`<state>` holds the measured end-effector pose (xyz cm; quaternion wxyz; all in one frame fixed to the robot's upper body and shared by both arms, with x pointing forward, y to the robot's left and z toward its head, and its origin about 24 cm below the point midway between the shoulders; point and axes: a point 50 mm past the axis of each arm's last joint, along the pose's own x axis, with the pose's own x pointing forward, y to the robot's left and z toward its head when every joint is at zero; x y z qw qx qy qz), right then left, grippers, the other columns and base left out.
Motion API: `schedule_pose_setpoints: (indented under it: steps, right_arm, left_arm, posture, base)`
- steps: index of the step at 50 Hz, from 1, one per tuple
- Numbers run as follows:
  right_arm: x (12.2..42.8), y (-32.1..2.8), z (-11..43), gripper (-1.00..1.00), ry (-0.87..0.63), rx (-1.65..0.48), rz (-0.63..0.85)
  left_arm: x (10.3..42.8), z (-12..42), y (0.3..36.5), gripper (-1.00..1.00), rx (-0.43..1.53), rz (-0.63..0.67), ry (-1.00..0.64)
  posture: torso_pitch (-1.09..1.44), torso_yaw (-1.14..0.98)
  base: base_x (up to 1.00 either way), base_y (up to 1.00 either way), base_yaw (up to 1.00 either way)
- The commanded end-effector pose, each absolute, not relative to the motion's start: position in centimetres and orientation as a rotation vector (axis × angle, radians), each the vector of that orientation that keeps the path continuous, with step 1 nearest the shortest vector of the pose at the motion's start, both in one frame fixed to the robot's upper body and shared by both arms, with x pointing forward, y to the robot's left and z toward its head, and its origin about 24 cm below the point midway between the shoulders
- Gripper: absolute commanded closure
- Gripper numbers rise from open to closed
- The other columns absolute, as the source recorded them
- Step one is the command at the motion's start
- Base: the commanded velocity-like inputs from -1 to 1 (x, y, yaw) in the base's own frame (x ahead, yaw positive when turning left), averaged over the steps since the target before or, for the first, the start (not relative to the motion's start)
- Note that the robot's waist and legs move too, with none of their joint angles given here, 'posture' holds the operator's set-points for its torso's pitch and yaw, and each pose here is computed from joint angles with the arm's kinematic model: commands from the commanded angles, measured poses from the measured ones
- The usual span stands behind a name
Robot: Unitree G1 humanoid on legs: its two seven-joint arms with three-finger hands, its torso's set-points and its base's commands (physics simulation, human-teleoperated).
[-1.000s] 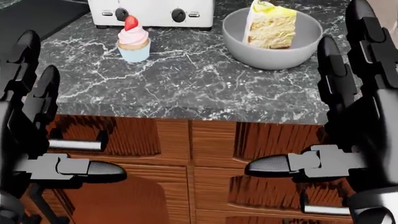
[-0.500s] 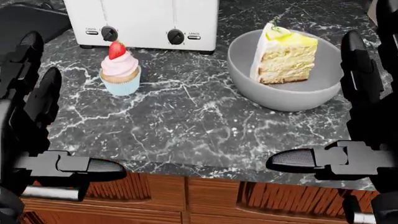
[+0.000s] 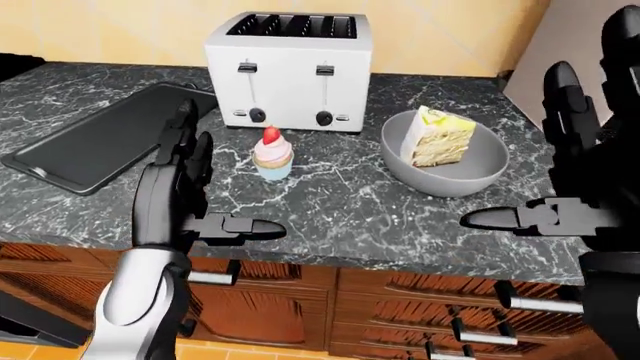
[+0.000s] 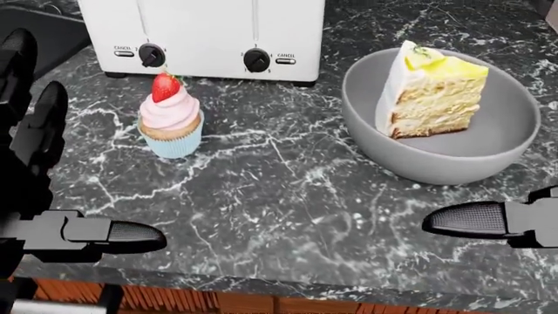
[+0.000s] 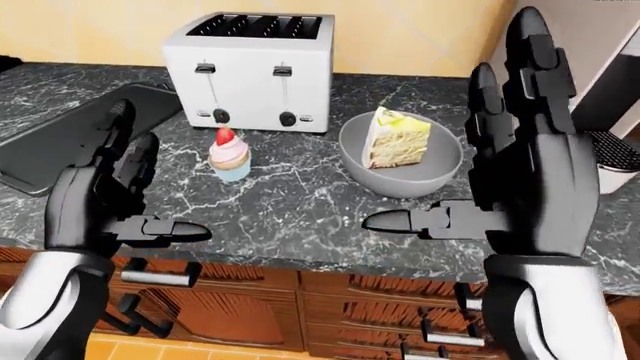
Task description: Pick up the bowl with cake and place it on the tray. Pick up the cupcake and place it on the tray.
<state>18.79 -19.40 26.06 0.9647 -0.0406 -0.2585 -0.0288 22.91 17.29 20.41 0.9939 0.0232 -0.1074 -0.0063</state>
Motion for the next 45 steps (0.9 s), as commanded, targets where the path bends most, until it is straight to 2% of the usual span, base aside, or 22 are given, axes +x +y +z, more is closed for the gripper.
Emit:
schedule_pose_setpoints:
  steps: [1, 8, 12, 25, 35, 45]
  right_arm:
    - [18.1, -19.8, 27.5, -1.00, -0.615, -0.169, -0.118]
    - [19.0, -19.5, 28.8, -1.00, -0.624, -0.449, -0.207]
    - [19.9, -18.7, 28.0, -1.00, -0.567, -0.618, -0.204]
    - [22.9, -16.2, 28.0, -1.00, -0.553, -0.943, -0.233]
    - [25.6, -15.6, 27.8, -1.00, -0.530, -1.051, -0.219]
    - [28.3, -16.9, 26.9, -1.00, -0.461, -1.089, -0.280]
  left_arm:
    - [22.5, 21.7, 17.2, -1.00, 0.058, -0.012, -0.295]
    - [22.8, 21.6, 17.0, -1.00, 0.061, -0.018, -0.293]
    - [22.9, 21.5, 17.0, -1.00, 0.062, -0.019, -0.294]
    - [22.8, 21.7, 16.7, -1.00, 0.061, -0.024, -0.293]
    - [22.9, 21.5, 16.8, -1.00, 0.059, -0.024, -0.292]
    - [22.9, 21.7, 16.7, -1.00, 0.060, -0.024, -0.294]
  posture:
    - [0.00, 0.00]
    - [0.00, 0.00]
    - [0.00, 0.00]
    - [0.00, 0.00]
    - [0.00, 0.00]
    - [0.00, 0.00]
  base:
    - [0.00, 0.00, 0.00]
    - [0.00, 0.00, 0.00]
    - [0.00, 0.00, 0.00]
    - [0.00, 0.00, 0.00]
    - [0.00, 0.00, 0.00]
    - [0.00, 0.00, 0.00]
